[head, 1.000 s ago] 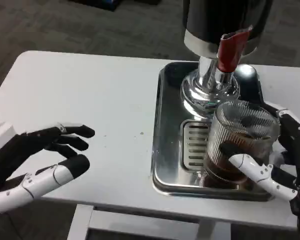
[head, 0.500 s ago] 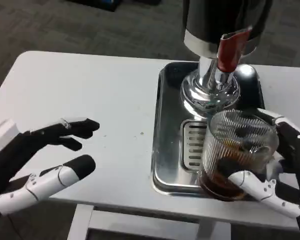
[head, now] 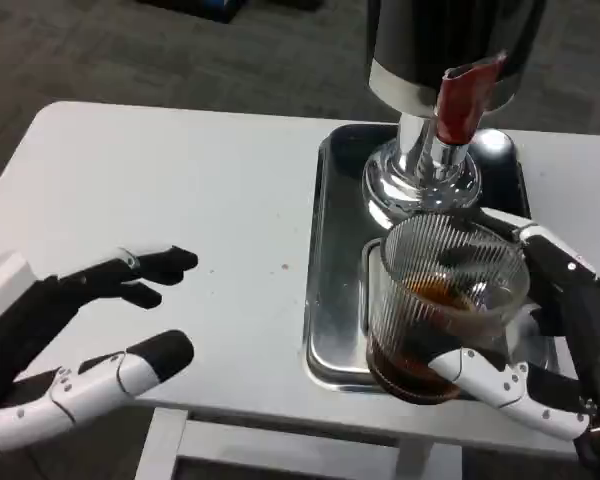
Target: Grasp the cup under the faucet to collect the drink, then remove the cup.
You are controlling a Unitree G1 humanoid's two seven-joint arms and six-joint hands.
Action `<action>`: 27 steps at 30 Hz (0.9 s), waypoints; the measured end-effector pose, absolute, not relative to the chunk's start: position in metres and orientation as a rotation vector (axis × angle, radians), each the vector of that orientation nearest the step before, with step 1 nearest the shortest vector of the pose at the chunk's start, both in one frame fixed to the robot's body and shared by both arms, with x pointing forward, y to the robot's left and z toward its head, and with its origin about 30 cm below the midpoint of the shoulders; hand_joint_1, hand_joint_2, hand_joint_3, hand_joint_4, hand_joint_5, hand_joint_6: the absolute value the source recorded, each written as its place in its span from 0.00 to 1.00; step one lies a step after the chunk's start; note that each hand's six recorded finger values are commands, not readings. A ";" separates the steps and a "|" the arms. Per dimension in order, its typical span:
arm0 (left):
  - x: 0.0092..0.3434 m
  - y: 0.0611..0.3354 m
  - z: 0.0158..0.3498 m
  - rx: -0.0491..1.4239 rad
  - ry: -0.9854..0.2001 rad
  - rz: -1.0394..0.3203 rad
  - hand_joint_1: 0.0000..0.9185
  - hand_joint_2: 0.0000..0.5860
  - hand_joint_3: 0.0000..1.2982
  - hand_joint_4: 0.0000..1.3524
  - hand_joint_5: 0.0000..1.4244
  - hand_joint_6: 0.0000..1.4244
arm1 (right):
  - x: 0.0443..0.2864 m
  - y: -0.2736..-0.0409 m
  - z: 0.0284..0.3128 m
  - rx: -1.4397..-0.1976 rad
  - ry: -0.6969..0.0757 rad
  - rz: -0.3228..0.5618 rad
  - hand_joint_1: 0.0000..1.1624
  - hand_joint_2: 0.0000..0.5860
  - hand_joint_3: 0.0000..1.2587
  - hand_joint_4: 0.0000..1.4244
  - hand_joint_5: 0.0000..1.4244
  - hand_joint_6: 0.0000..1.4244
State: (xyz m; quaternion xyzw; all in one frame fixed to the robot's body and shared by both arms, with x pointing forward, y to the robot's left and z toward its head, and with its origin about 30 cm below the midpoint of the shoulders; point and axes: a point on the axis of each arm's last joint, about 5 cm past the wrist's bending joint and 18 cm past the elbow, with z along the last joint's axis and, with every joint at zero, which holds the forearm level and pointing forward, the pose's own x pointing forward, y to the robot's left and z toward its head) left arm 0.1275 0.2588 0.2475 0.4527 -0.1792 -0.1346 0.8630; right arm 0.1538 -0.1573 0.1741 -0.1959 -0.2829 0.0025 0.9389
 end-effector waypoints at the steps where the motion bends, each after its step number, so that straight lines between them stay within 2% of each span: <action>1: 0.127 0.258 0.248 0.958 -0.381 -0.283 0.00 0.18 0.19 0.16 0.20 0.15 | 0.154 -0.157 0.175 -0.400 -0.582 0.007 0.69 0.37 0.82 0.81 0.97 1.00; 16: 0.116 0.244 0.263 1.114 -0.458 -0.279 0.00 0.16 0.15 0.08 0.11 0.11 | 0.163 -0.139 0.187 -0.373 -0.677 0.051 0.69 0.37 0.82 0.82 0.98 1.00; 21: 0.111 0.243 0.270 1.217 -0.461 -0.247 0.00 0.15 0.12 0.03 0.06 0.08 | 0.167 -0.134 0.188 -0.364 -0.687 0.075 0.69 0.37 0.83 0.83 0.98 1.00; 27: 0.111 0.243 0.270 1.230 -0.456 -0.238 0.00 0.15 0.12 0.02 0.05 0.08 | 0.171 -0.132 0.188 -0.368 -0.691 0.086 0.69 0.38 0.83 0.83 0.98 1.00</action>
